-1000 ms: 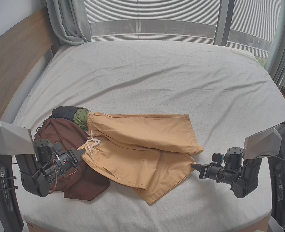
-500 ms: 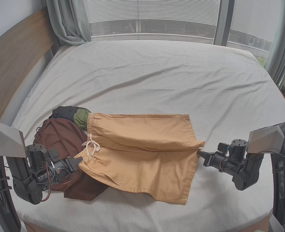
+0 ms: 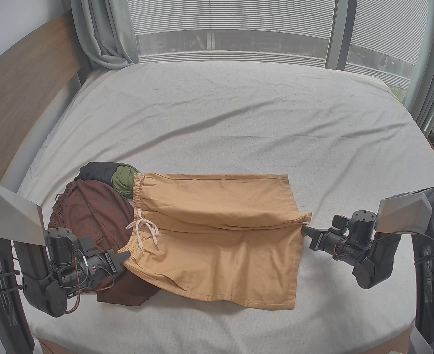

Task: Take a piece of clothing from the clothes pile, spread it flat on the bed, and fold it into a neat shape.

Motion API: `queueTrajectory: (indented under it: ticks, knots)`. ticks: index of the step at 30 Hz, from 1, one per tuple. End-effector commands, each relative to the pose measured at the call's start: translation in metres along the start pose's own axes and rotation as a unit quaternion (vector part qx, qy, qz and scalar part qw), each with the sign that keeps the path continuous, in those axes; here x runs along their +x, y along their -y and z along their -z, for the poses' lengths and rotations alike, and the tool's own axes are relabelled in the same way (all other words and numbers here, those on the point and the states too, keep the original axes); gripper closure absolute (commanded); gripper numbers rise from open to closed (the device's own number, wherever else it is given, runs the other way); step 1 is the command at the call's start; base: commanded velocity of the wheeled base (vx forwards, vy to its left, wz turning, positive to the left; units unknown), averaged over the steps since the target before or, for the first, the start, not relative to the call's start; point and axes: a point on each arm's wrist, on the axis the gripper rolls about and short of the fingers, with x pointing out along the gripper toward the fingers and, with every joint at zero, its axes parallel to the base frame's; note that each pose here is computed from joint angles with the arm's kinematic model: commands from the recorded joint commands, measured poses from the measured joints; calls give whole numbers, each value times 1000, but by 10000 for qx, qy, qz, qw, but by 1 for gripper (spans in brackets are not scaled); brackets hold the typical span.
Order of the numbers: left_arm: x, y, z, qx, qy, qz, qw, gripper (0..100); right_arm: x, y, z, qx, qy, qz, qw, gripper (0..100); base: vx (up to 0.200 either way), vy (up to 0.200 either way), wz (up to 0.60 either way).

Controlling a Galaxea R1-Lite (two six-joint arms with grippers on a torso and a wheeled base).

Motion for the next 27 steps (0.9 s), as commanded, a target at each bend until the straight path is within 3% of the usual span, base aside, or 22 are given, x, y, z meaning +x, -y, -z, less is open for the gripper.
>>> queueTrajectory:
  ticks: [1, 11, 18, 20, 27]
  knots:
    - [3, -2, 3, -21, -59, -23, 10000, 100, 0, -1, 2, 5, -36, -17, 10000, 0, 0, 0, 0]
    - [4, -3, 3, -30, -68, -35, 10000, 100, -9, -3, 4, 8, -153, 45, 9999, 0, 0, 0, 0]
    - [3, -3, 2, -28, -40, -36, 10000, 100, -59, -18, 17, 5, -805, 212, 9965, 0, 0, 0, 0]
    - [4, -4, 2, -32, -36, -42, 10000, 100, -79, -23, 27, 128, -1177, 243, 9927, 0, 0, 0, 0]
    - [4, -3, 3, -30, -57, -37, 10000, 100, -92, -31, 42, 246, -1645, 110, 9860, 0, 0, 0, 0]
